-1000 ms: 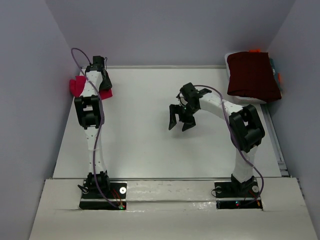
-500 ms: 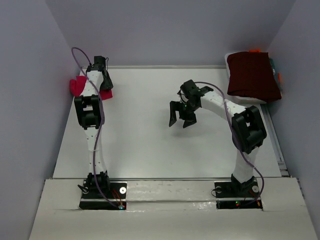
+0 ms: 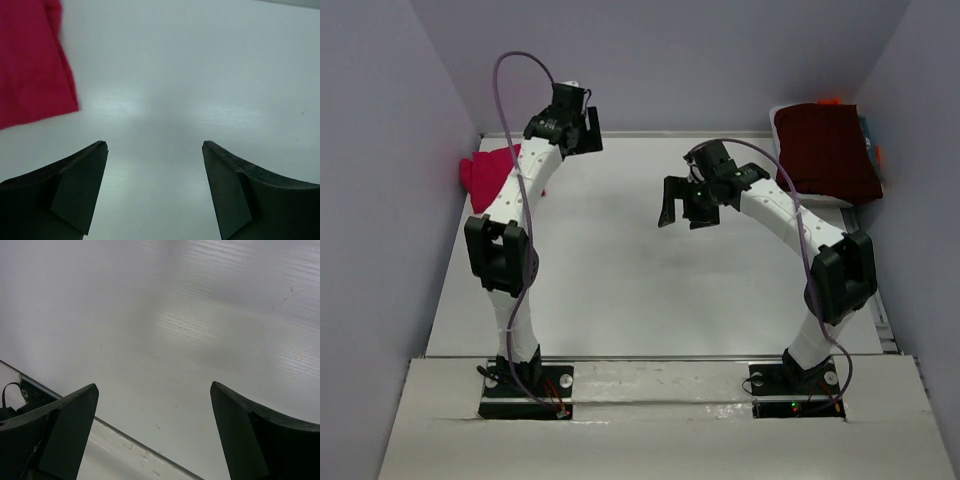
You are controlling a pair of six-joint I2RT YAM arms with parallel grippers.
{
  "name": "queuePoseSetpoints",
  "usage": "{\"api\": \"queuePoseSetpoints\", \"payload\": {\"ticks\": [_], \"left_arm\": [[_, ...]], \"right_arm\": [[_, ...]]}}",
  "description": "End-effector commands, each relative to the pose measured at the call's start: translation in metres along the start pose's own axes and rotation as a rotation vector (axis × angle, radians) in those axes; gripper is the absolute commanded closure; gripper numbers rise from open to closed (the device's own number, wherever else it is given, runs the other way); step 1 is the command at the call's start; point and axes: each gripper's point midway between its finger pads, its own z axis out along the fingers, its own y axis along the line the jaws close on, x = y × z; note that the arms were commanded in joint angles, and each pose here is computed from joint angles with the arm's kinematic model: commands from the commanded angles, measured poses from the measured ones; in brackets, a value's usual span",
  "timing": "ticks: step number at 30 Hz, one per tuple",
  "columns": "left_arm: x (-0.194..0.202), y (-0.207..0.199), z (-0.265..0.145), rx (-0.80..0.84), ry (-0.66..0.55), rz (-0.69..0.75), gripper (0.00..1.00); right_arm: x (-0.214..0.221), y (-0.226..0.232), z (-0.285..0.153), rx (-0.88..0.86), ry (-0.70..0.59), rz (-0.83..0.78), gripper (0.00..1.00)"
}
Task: Fold and stack the t-shirts
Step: Smooth out wrinkles on the folded tshirt
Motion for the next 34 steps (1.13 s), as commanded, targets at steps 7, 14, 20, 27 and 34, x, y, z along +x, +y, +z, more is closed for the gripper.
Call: {"api": "queuePoseSetpoints", "payload": {"ticks": [7, 14, 20, 27, 34], "left_arm": [[0.132, -0.096, -0.047, 0.281, 0.199, 0.077, 0.10], [0.159, -0.104, -0.083, 0.391, 0.166, 0.044, 0.09], [0.179, -0.099, -0.092, 0.410, 0.177, 0.062, 0.09], [0.186, -0.091, -0.099, 0.393, 0.176, 0.081, 0.09], [0.180, -0.095, -0.104, 0.390, 0.166, 0.066, 0.10]], "right_arm": [[-0.006, -0.014, -0.009, 0.061, -0.119, 0.046, 0.00], [-0.005, -0.032, -0.018, 0.141, -0.174, 0.116, 0.00], [-0.008, -0.032, -0.020, 0.125, -0.194, 0.153, 0.00], [-0.018, -0.026, -0.034, 0.116, -0.244, 0.146, 0.00], [-0.023, -0.023, -0.038, 0.107, -0.265, 0.136, 0.00]]}}
